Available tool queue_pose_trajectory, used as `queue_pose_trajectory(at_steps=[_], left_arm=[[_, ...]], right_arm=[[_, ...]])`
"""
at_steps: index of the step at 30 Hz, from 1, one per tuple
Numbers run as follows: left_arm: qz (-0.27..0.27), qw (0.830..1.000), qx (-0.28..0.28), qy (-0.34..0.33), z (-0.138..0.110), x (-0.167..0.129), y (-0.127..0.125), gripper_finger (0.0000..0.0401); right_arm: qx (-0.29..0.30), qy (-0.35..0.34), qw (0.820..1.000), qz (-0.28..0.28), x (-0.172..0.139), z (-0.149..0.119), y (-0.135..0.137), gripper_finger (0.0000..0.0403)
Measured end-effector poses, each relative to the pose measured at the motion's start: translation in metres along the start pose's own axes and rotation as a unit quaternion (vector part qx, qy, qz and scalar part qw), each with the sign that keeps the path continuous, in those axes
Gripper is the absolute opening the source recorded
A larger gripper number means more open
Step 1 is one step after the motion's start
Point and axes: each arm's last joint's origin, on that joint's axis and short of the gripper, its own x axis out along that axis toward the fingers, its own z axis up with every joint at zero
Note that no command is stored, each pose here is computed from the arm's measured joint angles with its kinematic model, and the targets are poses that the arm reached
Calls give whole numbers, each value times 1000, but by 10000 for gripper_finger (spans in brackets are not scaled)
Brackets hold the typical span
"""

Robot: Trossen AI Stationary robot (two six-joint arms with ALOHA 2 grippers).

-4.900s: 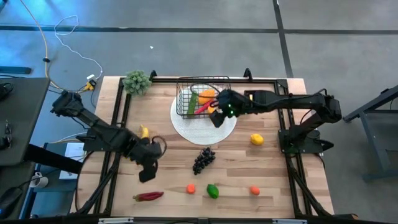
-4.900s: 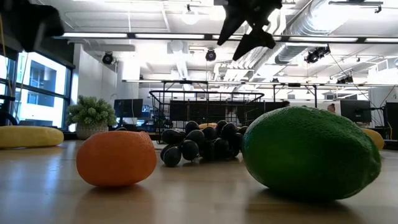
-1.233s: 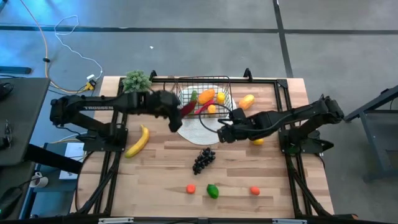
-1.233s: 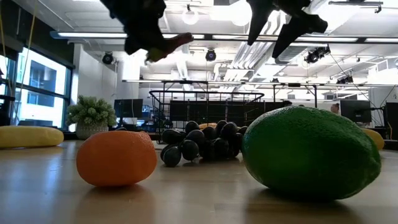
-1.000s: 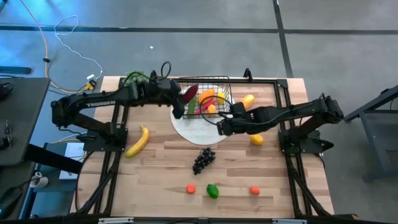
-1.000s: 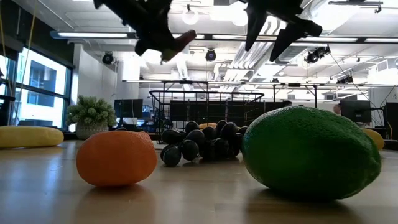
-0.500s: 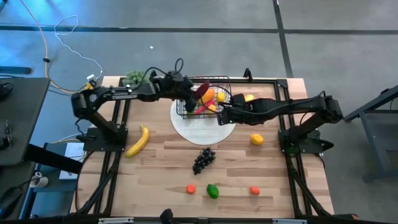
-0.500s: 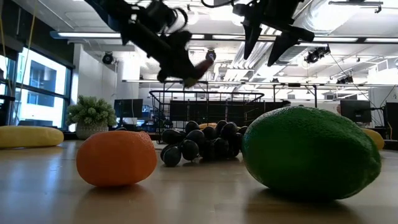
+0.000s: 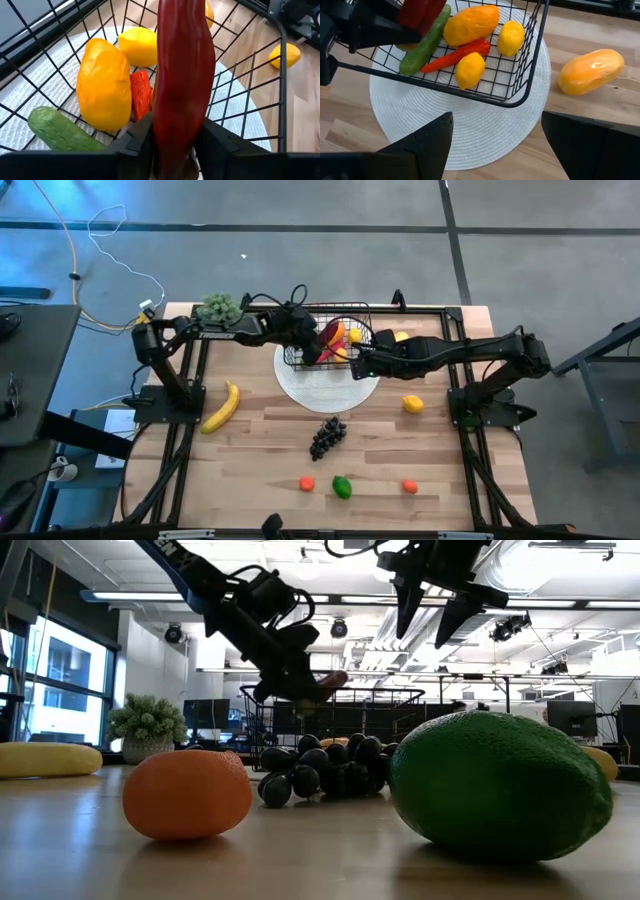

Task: Build produce basket
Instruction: Put the red chili pepper into the black wire basket, then put the green lime into the black wire basket

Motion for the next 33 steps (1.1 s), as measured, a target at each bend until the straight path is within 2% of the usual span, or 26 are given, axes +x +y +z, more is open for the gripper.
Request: queue_pose_trajectory(at_steps=[8,13,20,25,28,33], left_arm=[[1,1000,0,0,0,0,0,192],[0,1000,0,-6,3,-4,-1,225],[-5,999,8,-50,19,-37,-10,231],[-8,997,11,-72,27,-70,-16,228],[-6,997,11,-72,28,-90,-20,225],[-3,998,9,-58,24,-117,-23,221]], right_arm=[[9,16,1000,7,0,-1,0,284],[8,48,999,20,-1,-3,2,284],[-25,44,997,50,-6,-10,9,284],[-25,31,998,55,-8,-13,12,284],[0,31,998,50,-9,-15,11,284],[-9,30,998,55,-14,-23,13,284]])
